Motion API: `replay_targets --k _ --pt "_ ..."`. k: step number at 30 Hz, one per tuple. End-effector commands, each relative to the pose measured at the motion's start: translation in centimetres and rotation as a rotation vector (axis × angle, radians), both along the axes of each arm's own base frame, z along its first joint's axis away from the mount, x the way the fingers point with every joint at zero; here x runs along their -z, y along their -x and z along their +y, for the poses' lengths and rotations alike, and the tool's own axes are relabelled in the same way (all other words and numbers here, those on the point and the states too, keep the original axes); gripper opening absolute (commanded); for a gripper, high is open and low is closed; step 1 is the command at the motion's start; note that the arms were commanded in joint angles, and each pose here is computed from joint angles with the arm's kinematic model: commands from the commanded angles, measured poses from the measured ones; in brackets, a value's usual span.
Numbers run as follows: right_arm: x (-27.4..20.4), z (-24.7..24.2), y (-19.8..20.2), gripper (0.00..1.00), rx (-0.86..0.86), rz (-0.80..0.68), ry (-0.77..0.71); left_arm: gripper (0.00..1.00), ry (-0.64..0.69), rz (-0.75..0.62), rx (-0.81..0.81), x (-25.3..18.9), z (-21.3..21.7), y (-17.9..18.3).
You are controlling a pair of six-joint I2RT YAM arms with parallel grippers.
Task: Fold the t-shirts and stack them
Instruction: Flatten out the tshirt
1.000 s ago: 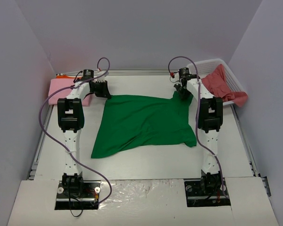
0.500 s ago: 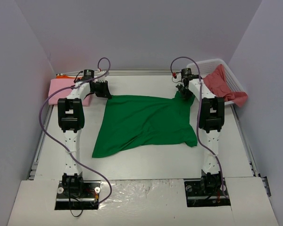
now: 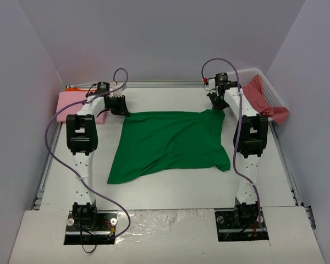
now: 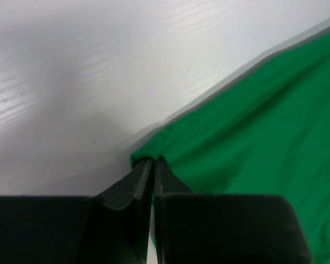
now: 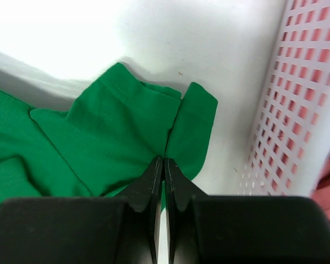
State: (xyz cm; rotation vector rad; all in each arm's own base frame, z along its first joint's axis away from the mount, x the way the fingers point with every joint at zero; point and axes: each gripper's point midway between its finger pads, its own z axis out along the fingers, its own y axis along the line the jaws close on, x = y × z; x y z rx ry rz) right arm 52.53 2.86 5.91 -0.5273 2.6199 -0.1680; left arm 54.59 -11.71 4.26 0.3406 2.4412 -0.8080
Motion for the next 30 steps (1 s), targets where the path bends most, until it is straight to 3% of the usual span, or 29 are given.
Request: replay_targets --k 1,8,15,19,21,23,27,30 --pt "-4.4 -0.1 0.8 0.00 0.005 -0.040 -0.028 0.02 -0.015 -0.062 -0.024 -4.7 0.7 0.2" --pt "-3.8 0.0 1.6 0.00 0.005 -0.014 -0.036 0.02 -0.018 -0.075 -0.028 -5.5 1.2 1.0" --pt "-1.5 0.4 2.0 0.12 0.000 0.042 -0.057 0.02 -0.014 -0.080 -0.029 -5.9 1.3 1.3" --pt "-0.5 0.5 2.0 0.00 -0.002 0.059 -0.054 0.02 -0.011 -0.080 -0.029 -5.9 1.3 1.4" --pt "-0.2 0.5 2.0 0.00 -0.004 0.065 -0.055 0.02 -0.011 -0.078 -0.028 -5.8 1.2 1.4" --pt "0.1 0.5 1.9 0.14 -0.002 0.070 -0.056 0.03 -0.009 -0.077 -0.028 -5.8 1.2 1.4" --pt "0.7 0.9 1.3 0.25 0.007 0.071 -0.055 0.02 -0.004 -0.066 -0.032 -5.2 1.2 1.4" --pt "1.7 1.5 0.6 0.27 0.001 0.076 -0.047 0.02 -0.004 -0.060 -0.033 -4.8 1.2 1.3"
